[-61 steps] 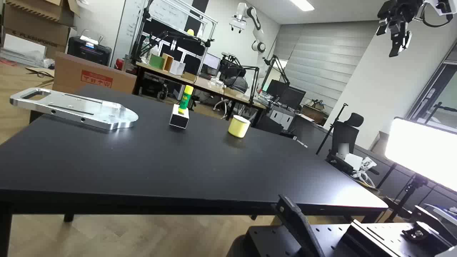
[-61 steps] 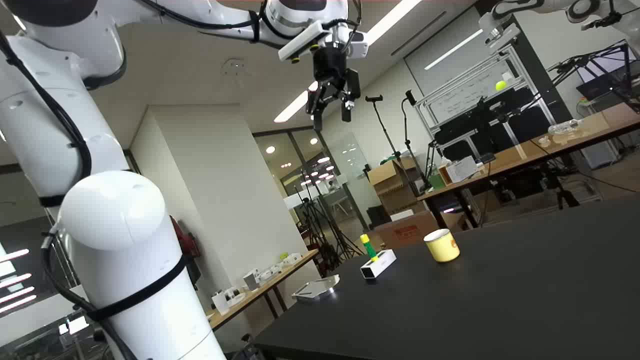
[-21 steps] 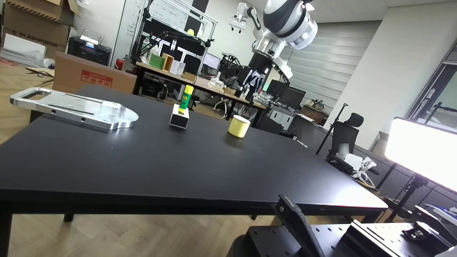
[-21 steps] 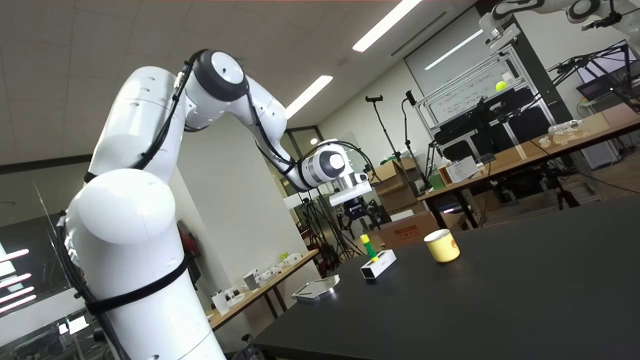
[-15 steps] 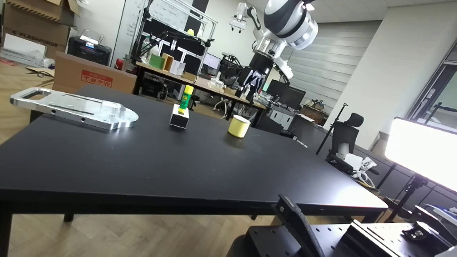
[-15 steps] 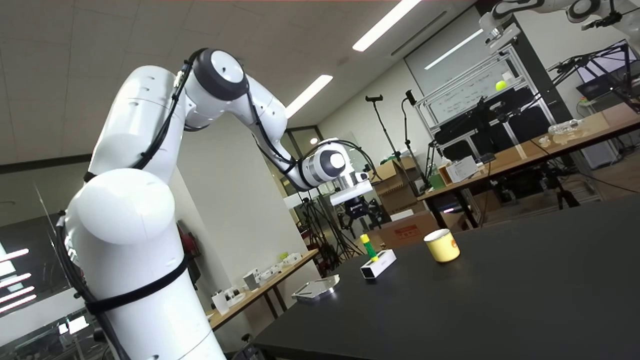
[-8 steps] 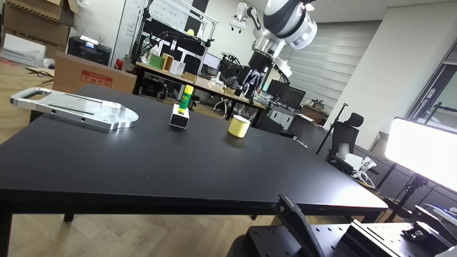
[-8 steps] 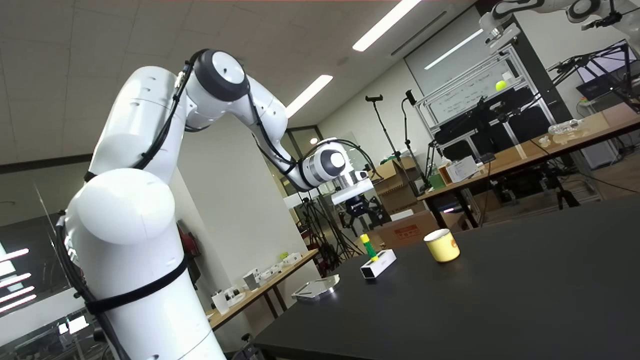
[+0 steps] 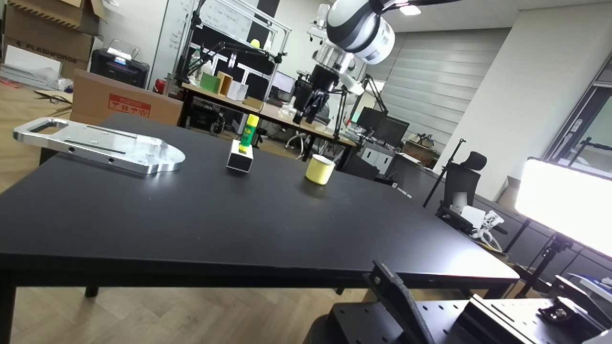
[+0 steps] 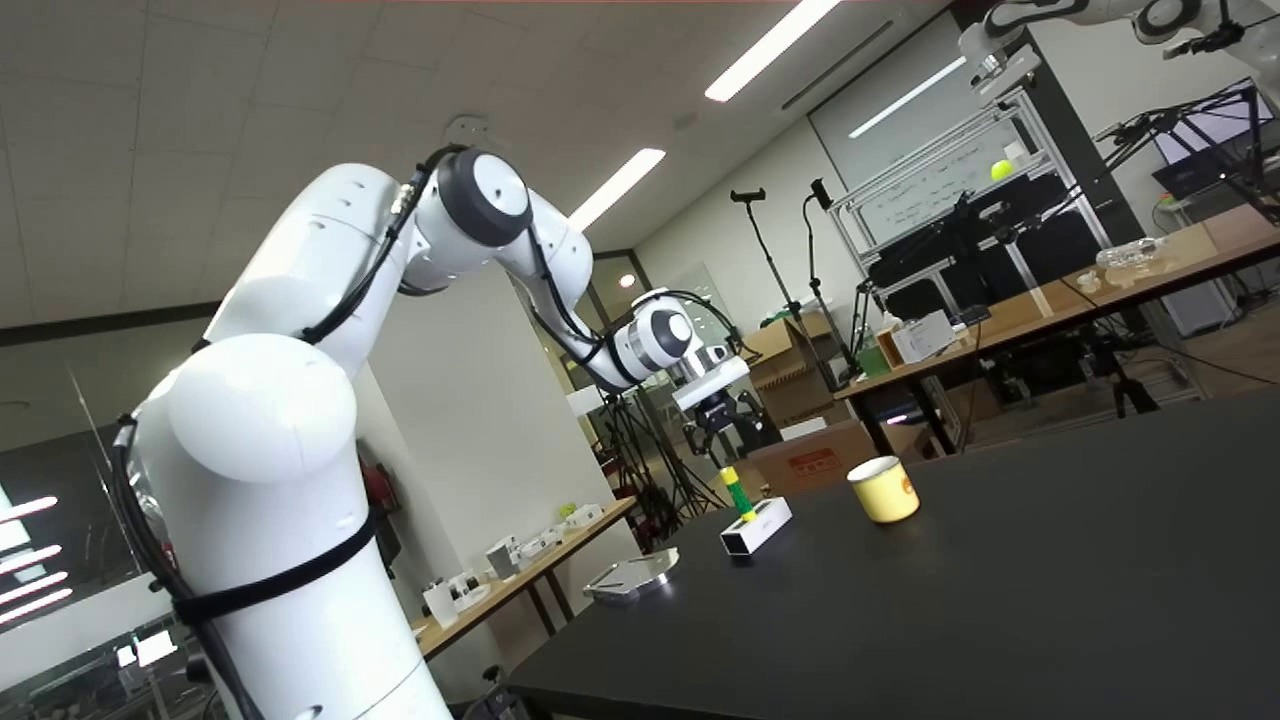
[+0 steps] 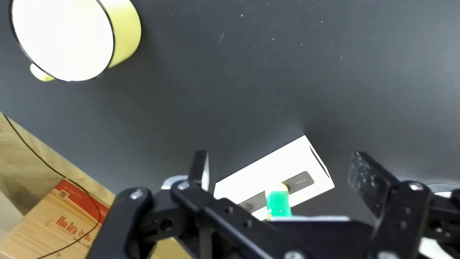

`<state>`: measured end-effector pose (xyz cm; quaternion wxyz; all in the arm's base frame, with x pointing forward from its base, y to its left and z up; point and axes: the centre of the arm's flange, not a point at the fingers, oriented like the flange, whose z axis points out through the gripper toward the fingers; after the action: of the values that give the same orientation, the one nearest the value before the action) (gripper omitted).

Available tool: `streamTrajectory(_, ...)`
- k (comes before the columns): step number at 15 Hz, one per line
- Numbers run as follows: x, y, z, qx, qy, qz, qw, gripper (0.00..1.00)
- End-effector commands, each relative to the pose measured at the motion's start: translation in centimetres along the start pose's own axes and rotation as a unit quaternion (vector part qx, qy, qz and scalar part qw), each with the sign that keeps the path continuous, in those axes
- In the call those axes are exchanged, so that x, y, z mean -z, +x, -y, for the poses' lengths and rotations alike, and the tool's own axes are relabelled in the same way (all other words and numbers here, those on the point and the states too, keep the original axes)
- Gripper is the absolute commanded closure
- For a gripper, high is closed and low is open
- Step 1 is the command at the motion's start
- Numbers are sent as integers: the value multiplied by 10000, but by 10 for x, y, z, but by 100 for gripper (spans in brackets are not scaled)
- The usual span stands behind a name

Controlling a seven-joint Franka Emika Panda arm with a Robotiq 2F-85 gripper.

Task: Put the glue stick in the yellow cup

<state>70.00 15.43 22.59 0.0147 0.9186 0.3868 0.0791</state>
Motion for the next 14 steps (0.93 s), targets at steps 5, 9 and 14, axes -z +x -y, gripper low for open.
streamTrajectory(5,-59,102,16,1272,-149,161,9916,0)
streamTrajectory(9,-70,128,12,1770,-499,-48,9829,0)
streamTrajectory(14,-80,146,3,2095,-588,-262,9757,0)
